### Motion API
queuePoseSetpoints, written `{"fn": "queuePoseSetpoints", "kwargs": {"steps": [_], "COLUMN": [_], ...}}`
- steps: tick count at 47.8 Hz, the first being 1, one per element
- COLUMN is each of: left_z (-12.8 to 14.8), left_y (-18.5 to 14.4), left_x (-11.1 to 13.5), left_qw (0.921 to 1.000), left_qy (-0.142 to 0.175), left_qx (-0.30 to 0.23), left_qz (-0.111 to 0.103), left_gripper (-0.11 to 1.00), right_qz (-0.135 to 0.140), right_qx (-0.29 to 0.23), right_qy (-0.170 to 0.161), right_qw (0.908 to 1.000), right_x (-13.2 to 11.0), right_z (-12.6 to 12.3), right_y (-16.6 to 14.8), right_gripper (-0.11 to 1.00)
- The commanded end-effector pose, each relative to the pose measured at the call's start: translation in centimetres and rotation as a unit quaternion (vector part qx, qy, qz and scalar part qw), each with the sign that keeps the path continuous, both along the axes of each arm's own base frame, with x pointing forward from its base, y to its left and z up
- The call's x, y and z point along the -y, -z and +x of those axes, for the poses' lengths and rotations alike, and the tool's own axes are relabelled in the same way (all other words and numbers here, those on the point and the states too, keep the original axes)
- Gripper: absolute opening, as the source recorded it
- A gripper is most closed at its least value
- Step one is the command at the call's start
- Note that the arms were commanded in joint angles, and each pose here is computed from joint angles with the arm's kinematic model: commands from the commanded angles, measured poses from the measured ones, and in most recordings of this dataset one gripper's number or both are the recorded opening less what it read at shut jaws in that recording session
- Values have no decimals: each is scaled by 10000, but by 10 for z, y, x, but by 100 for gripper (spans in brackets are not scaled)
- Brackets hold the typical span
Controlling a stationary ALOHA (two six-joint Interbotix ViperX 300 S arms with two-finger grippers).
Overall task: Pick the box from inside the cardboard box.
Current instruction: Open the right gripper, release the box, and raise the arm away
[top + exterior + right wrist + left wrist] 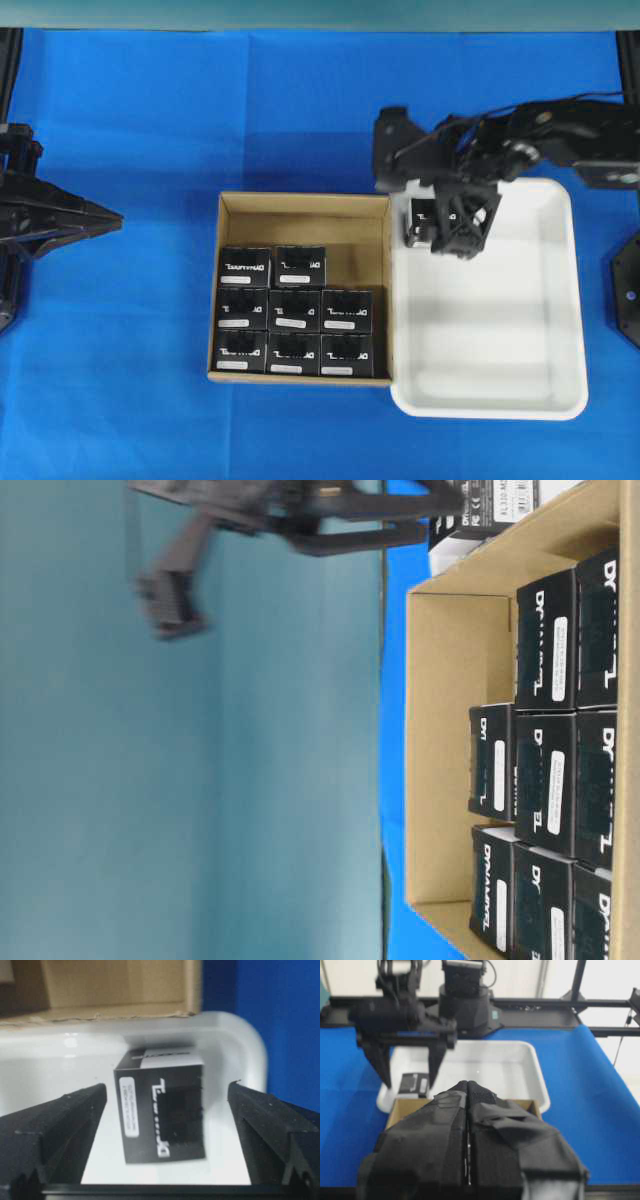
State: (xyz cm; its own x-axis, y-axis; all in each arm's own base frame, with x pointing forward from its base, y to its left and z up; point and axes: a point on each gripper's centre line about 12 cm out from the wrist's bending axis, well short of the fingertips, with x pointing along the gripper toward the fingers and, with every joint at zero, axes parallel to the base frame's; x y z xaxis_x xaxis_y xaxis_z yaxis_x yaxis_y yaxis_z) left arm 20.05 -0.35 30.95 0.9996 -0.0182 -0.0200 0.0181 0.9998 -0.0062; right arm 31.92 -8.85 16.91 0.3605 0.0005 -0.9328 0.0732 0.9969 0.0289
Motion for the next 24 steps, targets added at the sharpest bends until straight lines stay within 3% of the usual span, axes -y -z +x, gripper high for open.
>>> {"fn": "queuePoseSetpoints", "kwargs": {"steps": [1, 13, 24], "left_z": [2, 2, 2], "left_y": [-13, -13, -13], "left_x": [1, 1, 2], "left_qw": [9998, 9998, 9998], "left_qy": [17, 32, 40], "left_qx": [184, 177, 177], "left_qz": [-4, 4, 4], "left_gripper": [-5, -5, -5], "right_qz": [-92, -322, -446], "right_qx": [377, 1174, 1708], "right_qy": [62, 116, 234], "right_qw": [9992, 9925, 9840], "right_x": [2, -1, -5], "right_z": [1, -13, -24], "right_y": [-28, -84, -110], "right_gripper": [97, 97, 97]}}
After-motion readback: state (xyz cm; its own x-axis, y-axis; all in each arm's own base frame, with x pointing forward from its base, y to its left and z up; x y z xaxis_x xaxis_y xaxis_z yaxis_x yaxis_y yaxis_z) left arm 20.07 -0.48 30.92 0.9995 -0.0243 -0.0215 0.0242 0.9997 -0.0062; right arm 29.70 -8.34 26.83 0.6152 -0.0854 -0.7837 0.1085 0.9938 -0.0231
